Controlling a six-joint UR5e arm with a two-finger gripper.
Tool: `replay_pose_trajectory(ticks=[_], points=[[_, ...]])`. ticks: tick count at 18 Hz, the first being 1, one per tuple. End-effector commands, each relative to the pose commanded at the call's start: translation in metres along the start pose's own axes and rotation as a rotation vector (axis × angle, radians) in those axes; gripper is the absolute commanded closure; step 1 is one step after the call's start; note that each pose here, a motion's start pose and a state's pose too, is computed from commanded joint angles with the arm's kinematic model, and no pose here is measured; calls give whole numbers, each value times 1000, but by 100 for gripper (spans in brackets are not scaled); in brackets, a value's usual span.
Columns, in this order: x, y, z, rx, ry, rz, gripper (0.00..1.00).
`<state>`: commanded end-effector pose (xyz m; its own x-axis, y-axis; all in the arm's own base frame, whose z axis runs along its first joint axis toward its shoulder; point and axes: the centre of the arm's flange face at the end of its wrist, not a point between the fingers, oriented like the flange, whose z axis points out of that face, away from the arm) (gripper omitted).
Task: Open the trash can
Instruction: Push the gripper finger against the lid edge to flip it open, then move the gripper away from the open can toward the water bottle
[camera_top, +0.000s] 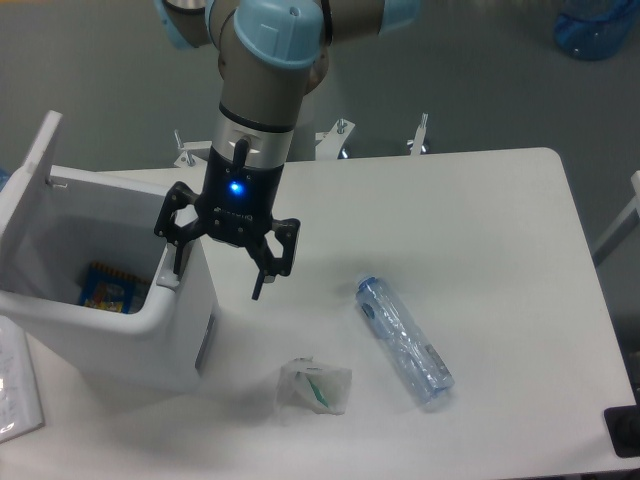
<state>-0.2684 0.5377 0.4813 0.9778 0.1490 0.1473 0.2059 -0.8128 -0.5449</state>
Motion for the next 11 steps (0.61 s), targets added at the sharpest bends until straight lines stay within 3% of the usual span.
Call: replay_pose_trajectory(ticks=[8, 11], points=[[-50, 8, -12, 22, -56, 14, 0], [-117, 31, -3, 0, -90, 9, 0]])
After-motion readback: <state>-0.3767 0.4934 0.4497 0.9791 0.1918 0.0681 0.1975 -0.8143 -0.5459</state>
